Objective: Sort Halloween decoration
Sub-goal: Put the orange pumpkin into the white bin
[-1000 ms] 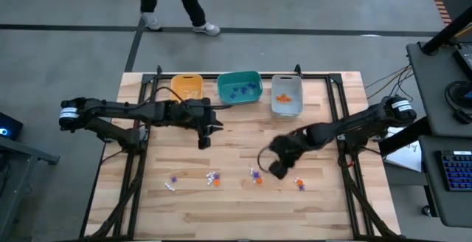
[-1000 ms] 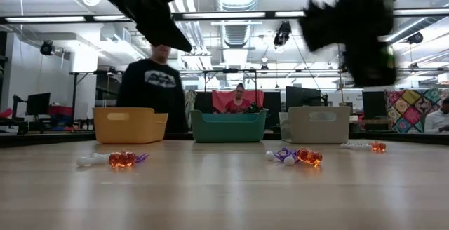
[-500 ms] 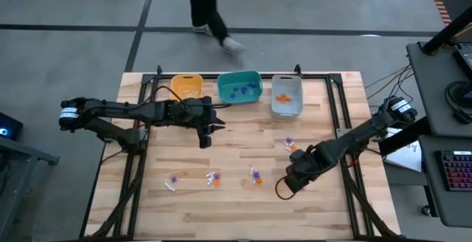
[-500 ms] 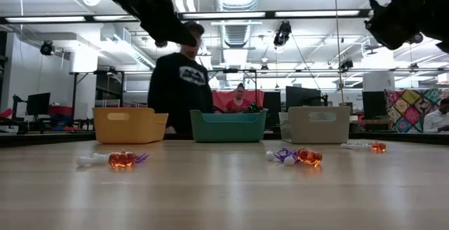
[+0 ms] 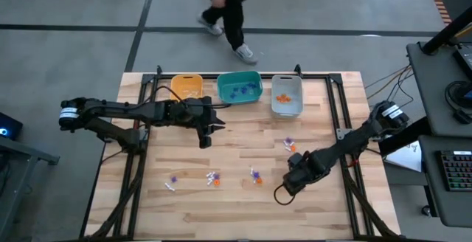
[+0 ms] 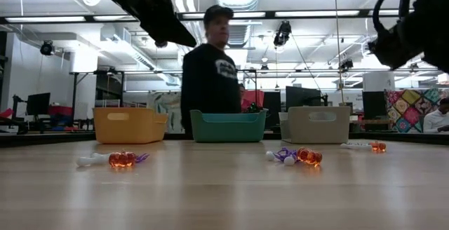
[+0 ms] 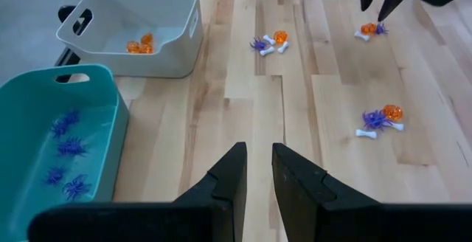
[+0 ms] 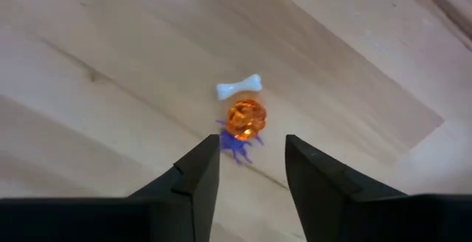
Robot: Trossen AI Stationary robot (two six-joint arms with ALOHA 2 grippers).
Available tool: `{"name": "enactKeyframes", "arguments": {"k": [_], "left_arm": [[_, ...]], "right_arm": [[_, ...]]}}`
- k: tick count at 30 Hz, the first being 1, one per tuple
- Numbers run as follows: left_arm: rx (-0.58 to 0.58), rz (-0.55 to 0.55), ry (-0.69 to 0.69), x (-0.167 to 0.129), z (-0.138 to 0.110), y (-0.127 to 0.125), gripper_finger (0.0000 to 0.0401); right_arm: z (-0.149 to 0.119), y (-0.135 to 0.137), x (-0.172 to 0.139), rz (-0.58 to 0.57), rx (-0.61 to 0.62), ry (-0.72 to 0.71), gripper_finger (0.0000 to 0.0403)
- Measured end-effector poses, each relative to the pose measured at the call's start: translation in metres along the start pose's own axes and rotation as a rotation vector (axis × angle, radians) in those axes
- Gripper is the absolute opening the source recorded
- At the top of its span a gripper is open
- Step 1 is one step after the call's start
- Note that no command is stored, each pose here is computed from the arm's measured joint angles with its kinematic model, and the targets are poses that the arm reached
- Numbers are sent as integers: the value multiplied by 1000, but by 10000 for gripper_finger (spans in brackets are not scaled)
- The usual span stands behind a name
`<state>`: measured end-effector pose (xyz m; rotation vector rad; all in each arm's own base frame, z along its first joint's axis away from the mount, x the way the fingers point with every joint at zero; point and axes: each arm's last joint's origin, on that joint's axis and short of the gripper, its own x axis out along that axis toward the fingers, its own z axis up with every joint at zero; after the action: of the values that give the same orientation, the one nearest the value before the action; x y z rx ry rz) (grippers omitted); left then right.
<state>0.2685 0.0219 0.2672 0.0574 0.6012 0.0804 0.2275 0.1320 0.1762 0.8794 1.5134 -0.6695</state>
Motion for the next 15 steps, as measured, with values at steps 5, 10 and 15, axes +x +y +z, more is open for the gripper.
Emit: {"name": "enactKeyframes", "arguments": {"k": [5, 10, 15], "left_arm": [[17, 0, -2, 0, 0, 0, 49], [17, 0, -5, 0, 0, 0, 49], [17, 0, -7, 0, 1, 0, 49]], "right_arm": [[2, 8, 10, -38, -24, 3, 163], [4, 14, 20, -69, -47, 7, 167], [5, 15, 30, -107, -55, 12, 167]]}}
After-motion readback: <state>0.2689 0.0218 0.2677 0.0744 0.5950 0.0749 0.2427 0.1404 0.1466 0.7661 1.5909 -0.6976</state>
